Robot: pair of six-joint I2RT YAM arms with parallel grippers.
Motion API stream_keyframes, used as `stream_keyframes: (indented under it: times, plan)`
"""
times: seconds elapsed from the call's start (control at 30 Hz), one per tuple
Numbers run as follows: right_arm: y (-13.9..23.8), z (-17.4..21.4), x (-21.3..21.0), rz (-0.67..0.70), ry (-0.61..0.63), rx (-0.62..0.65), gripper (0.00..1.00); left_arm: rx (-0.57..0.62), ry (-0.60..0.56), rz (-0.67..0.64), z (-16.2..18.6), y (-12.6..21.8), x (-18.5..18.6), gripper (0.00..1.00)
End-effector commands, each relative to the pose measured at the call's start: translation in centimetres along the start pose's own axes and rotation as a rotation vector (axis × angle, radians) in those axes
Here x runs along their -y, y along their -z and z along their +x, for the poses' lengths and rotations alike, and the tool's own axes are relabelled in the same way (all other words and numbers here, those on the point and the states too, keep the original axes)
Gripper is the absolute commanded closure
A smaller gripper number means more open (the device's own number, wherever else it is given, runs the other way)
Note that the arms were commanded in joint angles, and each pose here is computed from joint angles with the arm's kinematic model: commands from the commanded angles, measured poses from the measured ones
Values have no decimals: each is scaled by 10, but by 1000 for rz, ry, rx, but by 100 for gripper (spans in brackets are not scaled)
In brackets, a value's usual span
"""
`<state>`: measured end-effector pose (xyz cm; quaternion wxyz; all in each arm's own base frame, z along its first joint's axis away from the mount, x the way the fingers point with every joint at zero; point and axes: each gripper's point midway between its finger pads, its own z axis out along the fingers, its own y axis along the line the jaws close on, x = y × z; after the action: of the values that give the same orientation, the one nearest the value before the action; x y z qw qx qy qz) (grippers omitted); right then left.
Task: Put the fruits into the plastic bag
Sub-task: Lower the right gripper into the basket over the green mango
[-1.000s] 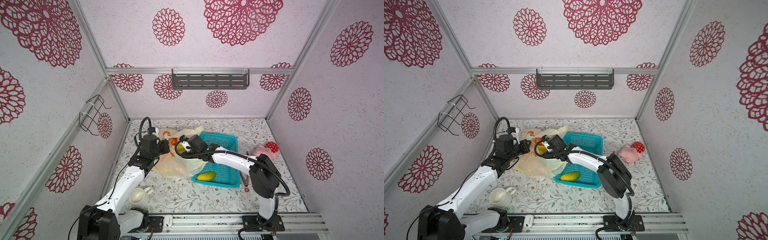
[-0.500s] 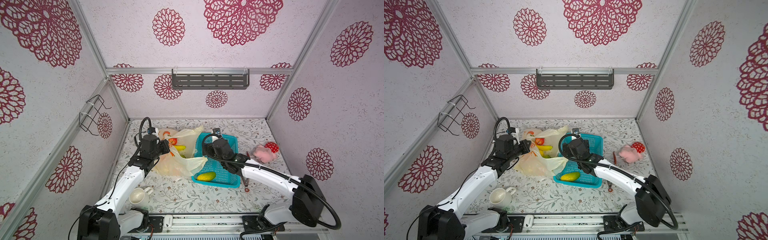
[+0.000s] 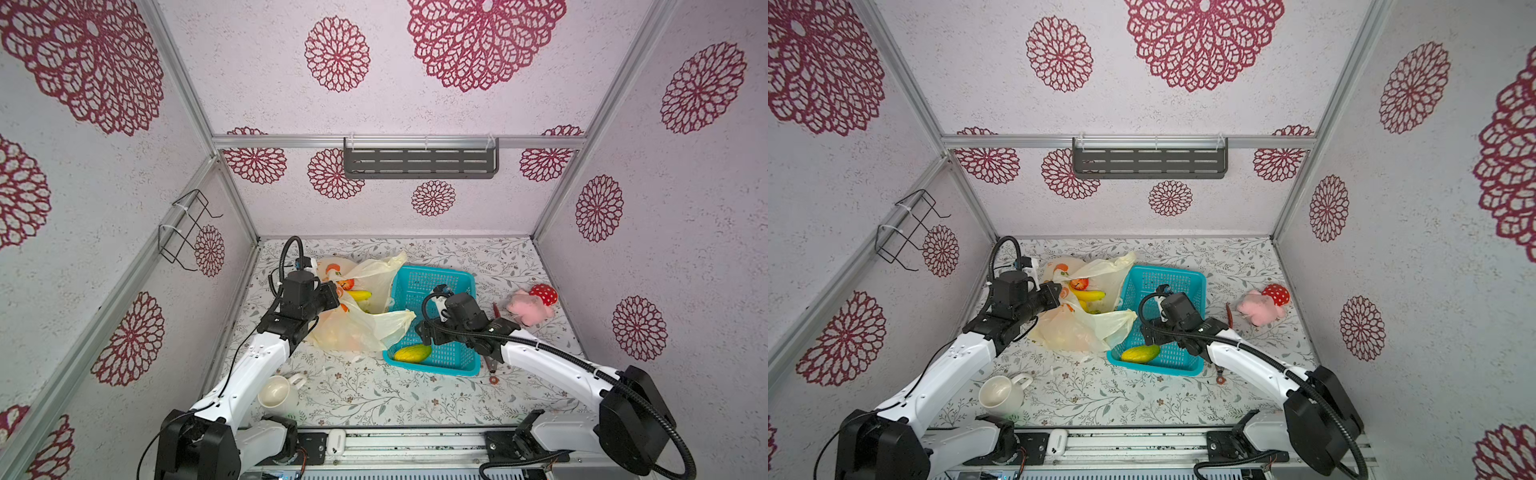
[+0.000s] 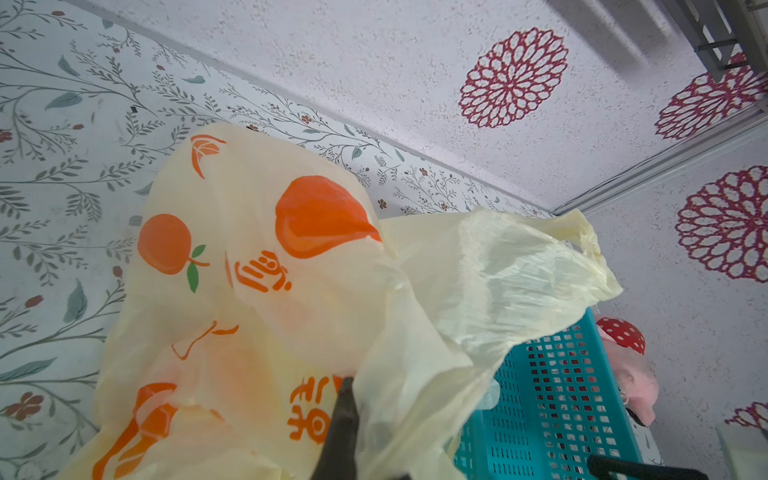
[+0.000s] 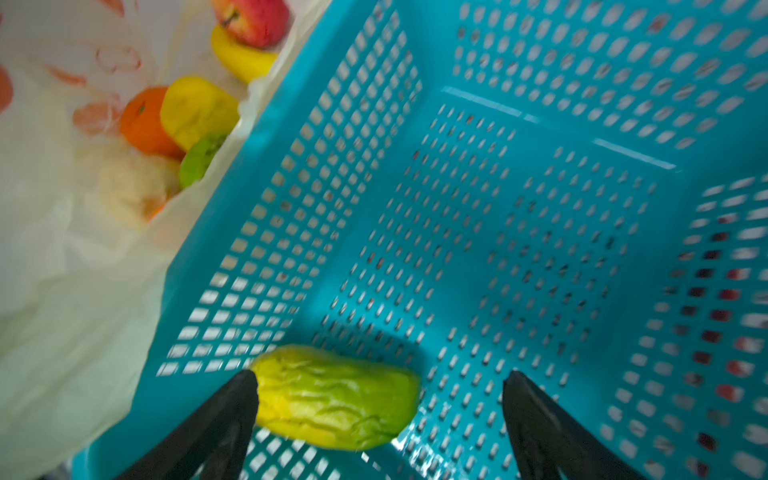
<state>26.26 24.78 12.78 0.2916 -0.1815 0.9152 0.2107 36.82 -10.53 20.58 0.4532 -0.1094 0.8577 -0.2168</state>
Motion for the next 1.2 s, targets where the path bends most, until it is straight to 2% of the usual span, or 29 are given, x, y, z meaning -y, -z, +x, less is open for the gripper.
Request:
stream_keyframes:
  times: [0.0,0.47,0.67,0.83,1.0,1.17]
  plan:
    - [0,26,-31,-131,58,-148,8,7,-5,-12,-4,-1,-2,100]
    - [-13,58,-26,-65,137,-356,8,23,26,3,-2,-5,-2,100]
    - [-41,72,-16,13,172,-430,9,21,50,5,6,-6,-4,100]
    - [-64,77,-17,29,132,-436,13,29,48,-3,4,-2,-5,100]
    - [-67,77,7,176,85,-428,26,33,40,-3,3,0,-4,100]
    - [-53,75,40,356,-16,-375,23,24,41,-2,5,-3,-4,100]
